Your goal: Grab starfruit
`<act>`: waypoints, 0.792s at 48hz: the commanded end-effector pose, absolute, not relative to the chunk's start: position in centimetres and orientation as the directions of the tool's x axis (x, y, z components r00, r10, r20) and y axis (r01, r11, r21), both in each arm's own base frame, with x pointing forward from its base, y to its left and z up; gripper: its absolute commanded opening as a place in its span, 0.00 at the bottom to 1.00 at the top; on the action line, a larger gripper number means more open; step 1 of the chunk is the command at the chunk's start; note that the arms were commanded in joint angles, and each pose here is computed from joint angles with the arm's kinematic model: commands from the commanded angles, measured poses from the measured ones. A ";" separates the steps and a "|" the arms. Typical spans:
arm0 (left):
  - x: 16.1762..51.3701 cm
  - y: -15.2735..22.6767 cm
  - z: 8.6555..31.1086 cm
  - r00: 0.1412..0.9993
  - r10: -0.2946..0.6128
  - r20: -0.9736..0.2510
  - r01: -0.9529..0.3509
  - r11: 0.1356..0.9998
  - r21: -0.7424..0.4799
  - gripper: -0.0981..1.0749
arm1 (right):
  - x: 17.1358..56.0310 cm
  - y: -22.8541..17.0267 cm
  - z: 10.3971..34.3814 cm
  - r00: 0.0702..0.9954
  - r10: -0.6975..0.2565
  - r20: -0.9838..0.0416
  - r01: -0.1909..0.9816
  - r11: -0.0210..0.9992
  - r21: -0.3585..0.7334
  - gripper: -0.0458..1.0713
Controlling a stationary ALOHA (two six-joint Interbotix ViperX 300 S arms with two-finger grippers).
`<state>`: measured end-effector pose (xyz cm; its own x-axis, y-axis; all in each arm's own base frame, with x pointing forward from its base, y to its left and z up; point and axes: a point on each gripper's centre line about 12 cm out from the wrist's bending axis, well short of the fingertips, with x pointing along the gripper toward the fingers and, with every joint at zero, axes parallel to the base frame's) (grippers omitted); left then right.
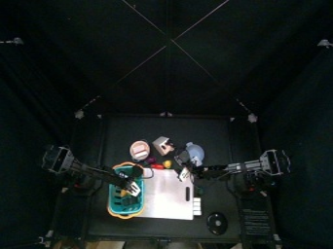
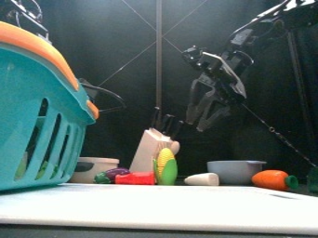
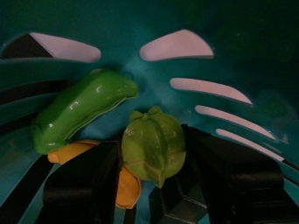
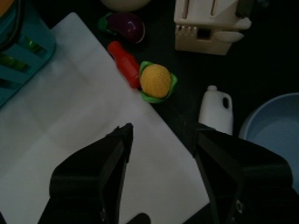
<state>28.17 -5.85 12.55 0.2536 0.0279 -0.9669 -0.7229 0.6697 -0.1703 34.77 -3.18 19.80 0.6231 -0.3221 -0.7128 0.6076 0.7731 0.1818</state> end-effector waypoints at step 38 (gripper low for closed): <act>27.4 -4.0 20.2 0.320 0.138 -0.937 -0.704 0.697 -0.138 0.76 | 35.3 -3.4 22.3 0.674 -0.332 -0.660 0.583 0.787 0.199 0.81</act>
